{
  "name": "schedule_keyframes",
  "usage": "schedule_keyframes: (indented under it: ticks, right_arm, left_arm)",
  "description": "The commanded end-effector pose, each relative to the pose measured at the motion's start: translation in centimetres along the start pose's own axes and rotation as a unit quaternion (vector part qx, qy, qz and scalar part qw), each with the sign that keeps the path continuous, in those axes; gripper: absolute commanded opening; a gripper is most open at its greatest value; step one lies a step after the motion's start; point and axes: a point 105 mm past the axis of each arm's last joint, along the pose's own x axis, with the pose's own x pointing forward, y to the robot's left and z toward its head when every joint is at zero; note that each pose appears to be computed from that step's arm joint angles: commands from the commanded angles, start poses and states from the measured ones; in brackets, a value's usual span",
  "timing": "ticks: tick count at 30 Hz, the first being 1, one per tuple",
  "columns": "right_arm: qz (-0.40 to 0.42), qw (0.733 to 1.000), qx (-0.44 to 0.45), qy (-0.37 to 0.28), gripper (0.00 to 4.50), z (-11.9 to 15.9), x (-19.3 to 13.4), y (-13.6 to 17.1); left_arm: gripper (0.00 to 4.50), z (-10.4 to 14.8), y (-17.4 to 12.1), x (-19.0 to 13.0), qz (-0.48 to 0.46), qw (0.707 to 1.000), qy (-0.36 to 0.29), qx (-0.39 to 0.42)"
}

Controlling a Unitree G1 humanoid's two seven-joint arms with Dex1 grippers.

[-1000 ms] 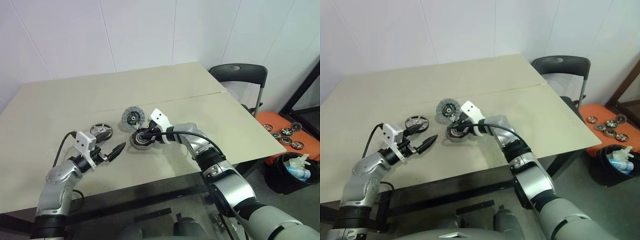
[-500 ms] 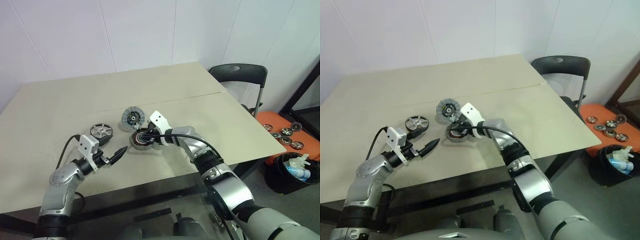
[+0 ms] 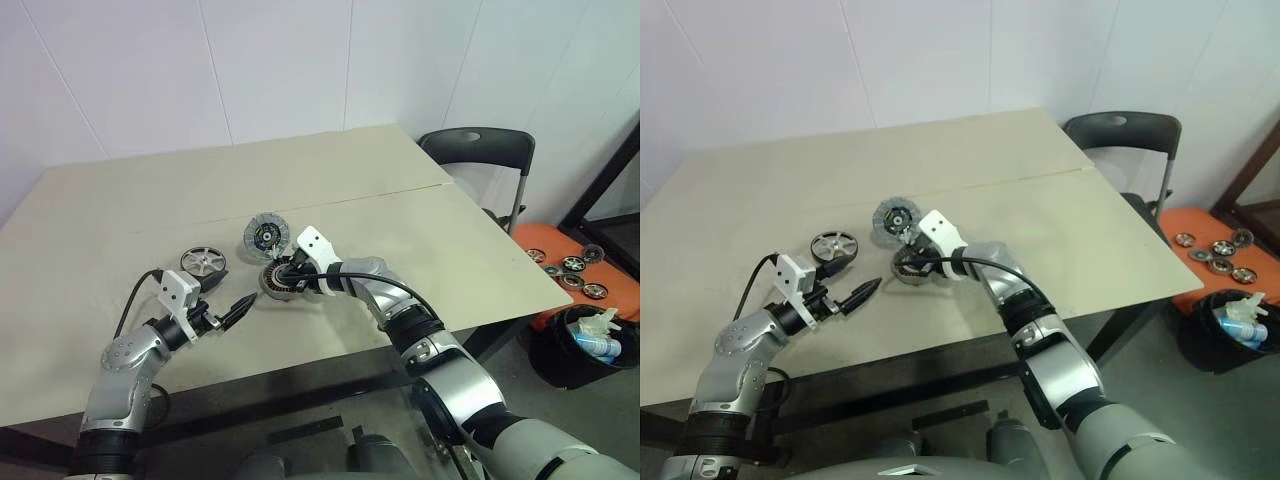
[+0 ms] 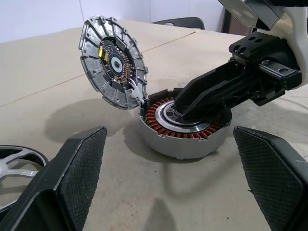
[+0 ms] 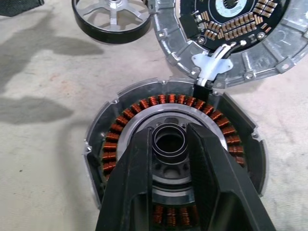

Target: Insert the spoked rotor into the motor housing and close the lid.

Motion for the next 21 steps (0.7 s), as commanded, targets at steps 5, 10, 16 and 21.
schedule_keyframes:
  ticks: [5,10,16,21]
  right_arm:
    - [-0.008,1.000,-0.017,-0.010,0.67,0.90,0.02,-0.30]
    - [-0.006,1.000,-0.016,-0.006,0.67,0.61,0.07,-0.16]
    - [-0.010,1.000,-0.016,-0.004,0.67,0.59,0.07,-0.36]
    - [-0.010,1.000,-0.001,-0.016,2.31,0.84,0.13,-0.39]
  left_arm:
    - [4.50,1.53,-0.31,0.63,-0.009,1.000,-0.019,0.020]
    - [4.50,1.71,-0.38,0.66,-0.008,1.000,-0.020,0.020]
    - [4.50,1.87,-0.56,0.76,-0.009,1.000,-0.021,0.020]
    - [4.50,2.03,-0.56,0.81,-0.008,1.000,-0.021,0.022]
